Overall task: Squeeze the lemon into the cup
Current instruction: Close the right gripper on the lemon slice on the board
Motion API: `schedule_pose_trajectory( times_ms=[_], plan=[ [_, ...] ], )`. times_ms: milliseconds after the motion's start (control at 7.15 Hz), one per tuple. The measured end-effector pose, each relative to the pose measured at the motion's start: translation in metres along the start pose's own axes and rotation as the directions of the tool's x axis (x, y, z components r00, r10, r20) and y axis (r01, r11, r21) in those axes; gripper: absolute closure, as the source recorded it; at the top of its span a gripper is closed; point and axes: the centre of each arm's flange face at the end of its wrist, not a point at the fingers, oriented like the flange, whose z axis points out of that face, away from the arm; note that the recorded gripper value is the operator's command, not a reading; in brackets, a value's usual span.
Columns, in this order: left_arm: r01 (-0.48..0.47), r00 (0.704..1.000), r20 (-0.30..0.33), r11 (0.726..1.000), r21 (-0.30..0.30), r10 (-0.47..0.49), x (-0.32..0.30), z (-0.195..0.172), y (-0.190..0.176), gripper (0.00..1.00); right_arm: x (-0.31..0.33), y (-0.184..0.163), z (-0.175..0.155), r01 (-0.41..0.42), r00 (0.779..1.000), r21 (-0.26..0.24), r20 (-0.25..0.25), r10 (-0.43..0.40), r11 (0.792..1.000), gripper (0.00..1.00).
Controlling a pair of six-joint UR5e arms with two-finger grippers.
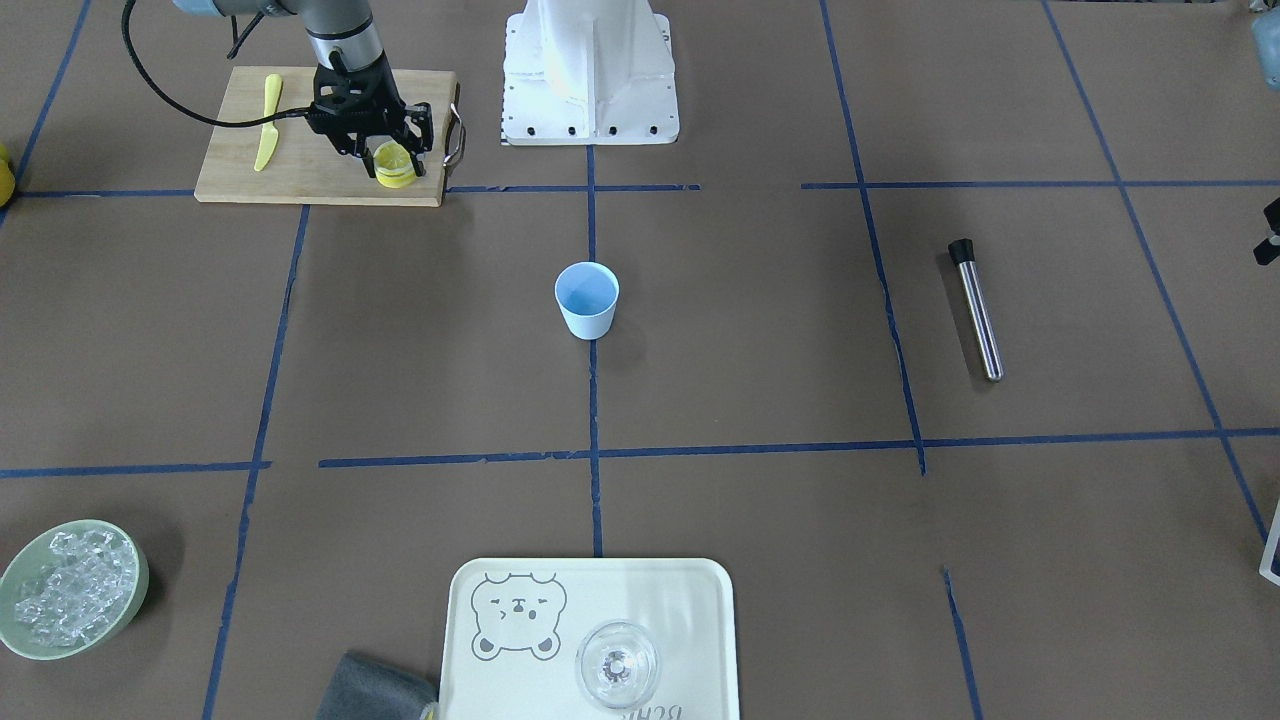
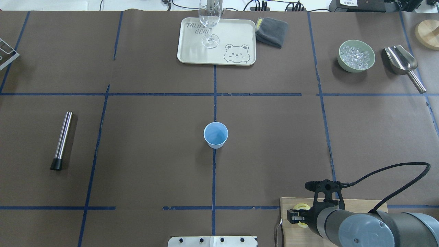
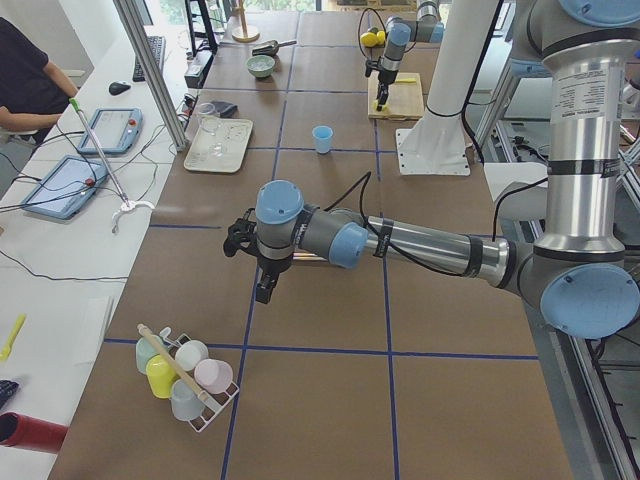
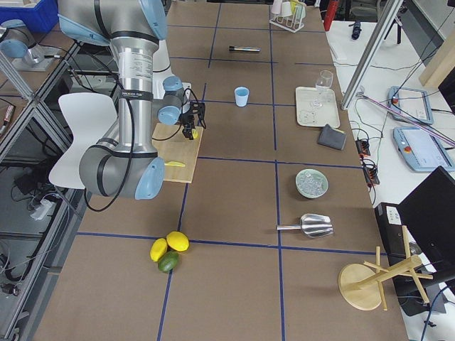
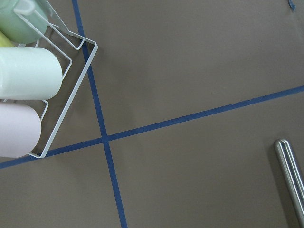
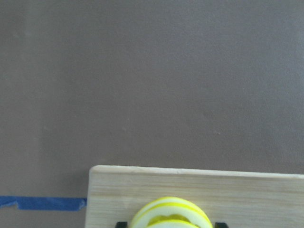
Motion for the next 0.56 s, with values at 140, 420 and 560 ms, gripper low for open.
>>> schedule_pose_trajectory(
  times_ms=[140,420,560],
  plan=[
    [0.000,1.000,-0.001,1.000,0.000,0.000,0.0002,0.0000,0.0000,0.00,0.0001,-0.0008,-0.0013,-0.001,1.000,0.000,0.002,0.001,1.000,0.58],
    [0.000,1.000,-0.003,1.000,0.000,0.000,0.0003,0.0000,0.0000,0.00,-0.0004,-0.0018,-0.0046,-0.002,1.000,0.001,0.007,0.002,1.000,0.59],
    [0.000,1.000,-0.003,1.000,0.000,0.000,0.0003,0.0000,0.0000,0.00,-0.0010,-0.0027,-0.0076,-0.004,1.000,0.001,0.011,0.004,1.000,0.59]
  ],
)
